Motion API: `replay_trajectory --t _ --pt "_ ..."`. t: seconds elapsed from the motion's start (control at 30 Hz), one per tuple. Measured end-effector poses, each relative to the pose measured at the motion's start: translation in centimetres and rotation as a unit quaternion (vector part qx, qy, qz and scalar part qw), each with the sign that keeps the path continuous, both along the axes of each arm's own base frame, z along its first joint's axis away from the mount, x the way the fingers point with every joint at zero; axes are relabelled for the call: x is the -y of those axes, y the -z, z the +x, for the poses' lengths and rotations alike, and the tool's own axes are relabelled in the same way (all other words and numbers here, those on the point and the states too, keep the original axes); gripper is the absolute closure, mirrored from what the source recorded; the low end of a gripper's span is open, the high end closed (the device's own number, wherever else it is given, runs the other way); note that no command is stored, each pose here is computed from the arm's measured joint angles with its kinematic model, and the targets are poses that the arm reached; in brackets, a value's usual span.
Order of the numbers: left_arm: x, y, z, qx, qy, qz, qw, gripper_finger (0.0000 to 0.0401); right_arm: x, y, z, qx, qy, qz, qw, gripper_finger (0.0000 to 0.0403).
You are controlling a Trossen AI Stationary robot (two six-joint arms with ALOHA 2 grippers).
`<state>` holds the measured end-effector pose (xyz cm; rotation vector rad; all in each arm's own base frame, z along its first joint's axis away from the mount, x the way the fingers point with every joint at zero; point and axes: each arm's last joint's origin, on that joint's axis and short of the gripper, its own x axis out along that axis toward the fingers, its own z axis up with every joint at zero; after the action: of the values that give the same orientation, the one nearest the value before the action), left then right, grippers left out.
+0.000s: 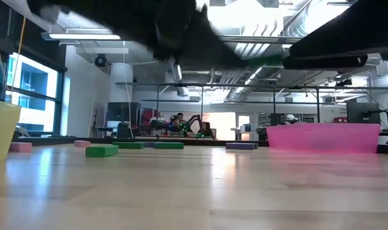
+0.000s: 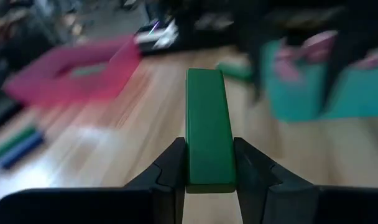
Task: Sort blocks
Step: Put the green into the pink bin
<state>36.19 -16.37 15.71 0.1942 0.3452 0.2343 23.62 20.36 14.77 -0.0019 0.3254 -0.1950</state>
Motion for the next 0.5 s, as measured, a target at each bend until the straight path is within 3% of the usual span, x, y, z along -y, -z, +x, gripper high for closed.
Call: replay_trajectory --t 0.23,0.5 --pt "2.4 -2.0 0.5 0.003 0.062 0.024 0.998 0.0321 -0.2 -0.5 -0.5 -0.003 -0.012 -0.005 1.000 0.0236" --pt "2.8 -2.4 0.7 -0.009 0.081 0.023 0.996 0.0319 -0.5 -1.6 -0.8 0.002 -0.048 -0.037 0.998 0.0236"
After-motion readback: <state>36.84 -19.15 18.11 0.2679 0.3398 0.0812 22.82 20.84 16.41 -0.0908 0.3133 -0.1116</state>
